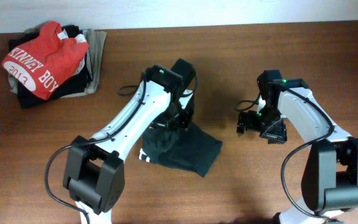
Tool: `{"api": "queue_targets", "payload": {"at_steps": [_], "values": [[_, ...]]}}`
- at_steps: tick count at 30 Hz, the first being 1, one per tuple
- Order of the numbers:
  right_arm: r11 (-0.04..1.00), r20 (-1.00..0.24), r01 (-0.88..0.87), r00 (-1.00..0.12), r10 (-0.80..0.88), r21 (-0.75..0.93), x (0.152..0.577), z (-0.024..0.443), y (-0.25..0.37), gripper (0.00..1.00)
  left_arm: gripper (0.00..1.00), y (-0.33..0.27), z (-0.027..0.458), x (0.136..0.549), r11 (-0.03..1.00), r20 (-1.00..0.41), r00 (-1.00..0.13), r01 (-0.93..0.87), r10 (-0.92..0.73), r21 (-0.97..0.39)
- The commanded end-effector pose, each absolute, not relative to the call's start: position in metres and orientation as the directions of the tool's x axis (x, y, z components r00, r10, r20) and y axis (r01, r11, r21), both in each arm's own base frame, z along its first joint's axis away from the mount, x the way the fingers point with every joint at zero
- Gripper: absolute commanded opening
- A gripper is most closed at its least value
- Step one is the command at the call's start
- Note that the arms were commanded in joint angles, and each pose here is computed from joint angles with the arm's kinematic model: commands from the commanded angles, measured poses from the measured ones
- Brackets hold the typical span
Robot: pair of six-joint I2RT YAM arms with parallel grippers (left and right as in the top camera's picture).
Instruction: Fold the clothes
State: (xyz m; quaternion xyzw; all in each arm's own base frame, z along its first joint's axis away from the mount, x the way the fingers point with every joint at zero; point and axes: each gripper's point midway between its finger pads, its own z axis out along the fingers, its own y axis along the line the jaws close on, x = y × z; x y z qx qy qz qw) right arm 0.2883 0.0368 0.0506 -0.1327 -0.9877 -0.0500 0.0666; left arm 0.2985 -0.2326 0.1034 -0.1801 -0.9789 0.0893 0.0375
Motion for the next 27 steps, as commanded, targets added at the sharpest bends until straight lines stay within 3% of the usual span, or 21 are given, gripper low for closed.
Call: {"api": "queue_targets", "payload": {"at_steps": [1, 4, 8, 10, 13, 16, 19, 20, 22, 23, 27], "values": [[0.958, 0.150, 0.273, -0.954, 0.258, 0.087, 0.288, 0.047, 0.039, 0.99, 0.01, -0.257, 0.086, 0.279, 0.892, 0.064, -0.921, 0.352, 0.383, -0.283], [0.958, 0.152, 0.273, -0.954, 0.258, 0.087, 0.288, 0.046, 0.039, 0.99, 0.02, -0.274, 0.078, 0.267, 0.867, 0.051, -0.903, 0.391, 0.426, -0.310], [0.959, 0.154, 0.271, -0.954, 0.257, 0.083, 0.288, 0.046, 0.038, 0.99, 0.17, -0.288, 0.076, 0.260, 0.845, 0.029, -0.886, 0.432, 0.463, -0.315], [0.952, 0.154, 0.295, -0.947, 0.280, 0.082, 0.288, 0.046, 0.031, 0.99, 0.55, -0.292, 0.076, 0.260, 0.840, 0.018, -0.883, 0.440, 0.469, -0.317], [0.929, 0.162, 0.358, -0.926, 0.340, 0.093, 0.288, 0.046, 0.005, 0.99, 0.72, -0.300, 0.080, 0.255, 0.821, 0.022, -0.880, 0.434, 0.475, -0.372], [0.889, 0.173, 0.444, -0.889, 0.423, 0.109, 0.284, 0.047, -0.028, 0.99, 0.73, -0.332, 0.101, 0.238, 0.659, -0.033, -0.822, 0.478, 0.568, -0.581], [0.866, 0.193, 0.476, -0.874, 0.447, 0.151, 0.278, 0.049, -0.046, 0.99, 0.73, -0.334, 0.118, 0.251, 0.636, -0.111, -0.804, 0.538, 0.584, -0.553], [0.860, 0.192, 0.487, -0.869, 0.457, 0.156, 0.278, 0.049, -0.048, 0.99, 0.73, -0.330, 0.127, 0.261, 0.645, -0.152, -0.801, 0.565, 0.579, -0.515], [0.856, 0.188, 0.494, -0.865, 0.465, 0.155, 0.278, 0.049, -0.052, 0.99, 0.73, -0.299, 0.149, 0.301, 0.751, -0.243, -0.818, 0.575, 0.521, -0.324], [0.856, 0.185, 0.493, -0.866, 0.465, 0.156, 0.279, 0.049, -0.052, 0.99, 0.73, -0.268, 0.160, 0.329, 0.845, -0.281, -0.856, 0.494, 0.433, -0.203], [0.856, 0.185, 0.494, -0.866, 0.465, 0.156, 0.279, 0.049, -0.052, 0.99, 0.73, -0.226, 0.153, 0.366, 0.915, -0.284, -0.910, 0.360, 0.302, -0.183]]}}
